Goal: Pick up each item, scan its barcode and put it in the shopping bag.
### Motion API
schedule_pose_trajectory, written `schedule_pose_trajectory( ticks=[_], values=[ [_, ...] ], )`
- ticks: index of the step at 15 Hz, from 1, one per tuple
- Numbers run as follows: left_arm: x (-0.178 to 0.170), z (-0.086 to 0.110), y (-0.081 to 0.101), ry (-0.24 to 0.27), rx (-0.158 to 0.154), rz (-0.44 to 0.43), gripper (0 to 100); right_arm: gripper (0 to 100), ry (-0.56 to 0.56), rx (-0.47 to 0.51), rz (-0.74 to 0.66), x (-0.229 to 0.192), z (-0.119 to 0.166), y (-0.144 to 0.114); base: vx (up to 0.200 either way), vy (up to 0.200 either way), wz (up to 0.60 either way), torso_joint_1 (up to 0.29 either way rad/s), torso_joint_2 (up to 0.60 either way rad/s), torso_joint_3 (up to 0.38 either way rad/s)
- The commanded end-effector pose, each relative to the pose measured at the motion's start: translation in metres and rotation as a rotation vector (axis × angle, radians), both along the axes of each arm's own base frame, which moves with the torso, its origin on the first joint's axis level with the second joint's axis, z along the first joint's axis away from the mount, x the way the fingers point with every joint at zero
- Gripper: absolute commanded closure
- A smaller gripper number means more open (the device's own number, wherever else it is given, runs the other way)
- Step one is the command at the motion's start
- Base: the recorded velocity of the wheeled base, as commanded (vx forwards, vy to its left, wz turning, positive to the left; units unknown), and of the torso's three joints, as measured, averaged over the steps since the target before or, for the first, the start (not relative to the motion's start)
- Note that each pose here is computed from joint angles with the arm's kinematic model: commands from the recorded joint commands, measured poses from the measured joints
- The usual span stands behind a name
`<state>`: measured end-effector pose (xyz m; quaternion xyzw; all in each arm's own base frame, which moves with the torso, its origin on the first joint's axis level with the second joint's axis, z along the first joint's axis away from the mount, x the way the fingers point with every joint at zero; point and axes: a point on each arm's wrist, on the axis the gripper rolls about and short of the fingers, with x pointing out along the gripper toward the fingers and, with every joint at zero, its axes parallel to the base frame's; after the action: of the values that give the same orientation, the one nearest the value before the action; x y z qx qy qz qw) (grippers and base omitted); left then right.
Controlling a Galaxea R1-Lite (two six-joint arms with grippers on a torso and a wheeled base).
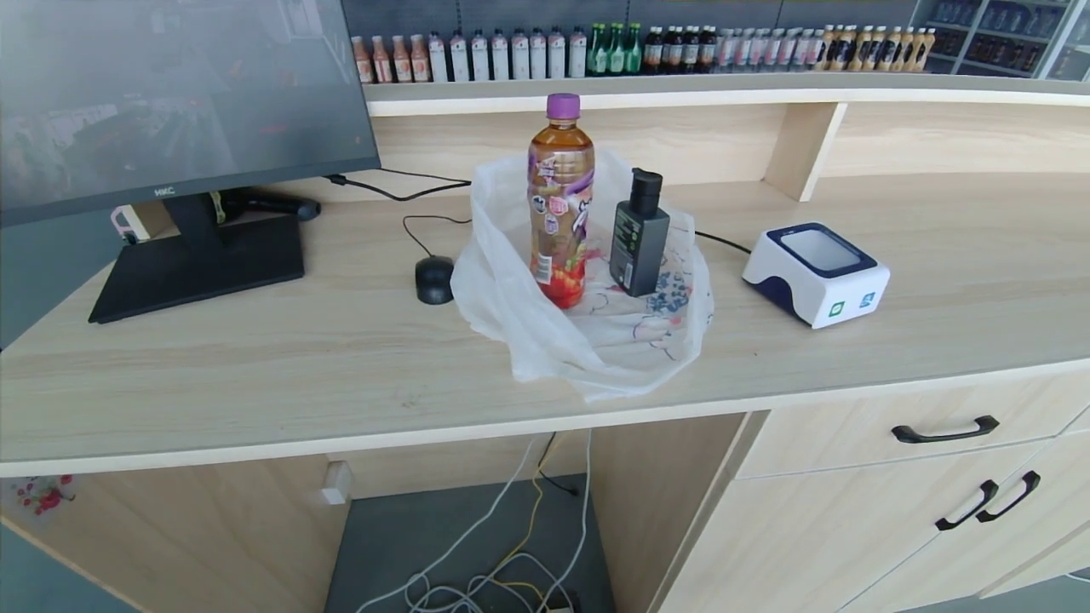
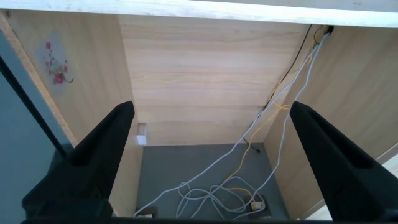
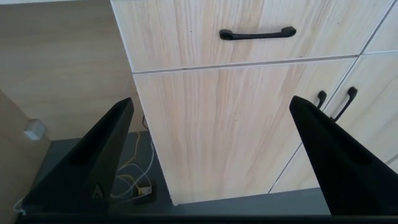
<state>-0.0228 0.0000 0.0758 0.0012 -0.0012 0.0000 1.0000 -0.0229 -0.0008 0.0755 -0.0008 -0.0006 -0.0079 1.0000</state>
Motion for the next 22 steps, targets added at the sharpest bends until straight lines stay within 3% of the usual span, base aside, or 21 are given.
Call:
schedule_pose_trajectory(
  ticks=[1,22],
  values=[
    [0.0,0.0,0.0,-0.001,-0.002,0.0,0,0,0.0,-0.004,0.0,0.0001,0.0002,0.0,0.0,-0.2,0.0,0.007,0.01,-0.007],
    [0.0,0.0,0.0,-0.001,-0.004,0.0,0,0,0.0,-0.014,0.005,0.0001,0.0002,0.0001,0.0,-0.19,0.0,0.001,0.0,0.003]
  ],
)
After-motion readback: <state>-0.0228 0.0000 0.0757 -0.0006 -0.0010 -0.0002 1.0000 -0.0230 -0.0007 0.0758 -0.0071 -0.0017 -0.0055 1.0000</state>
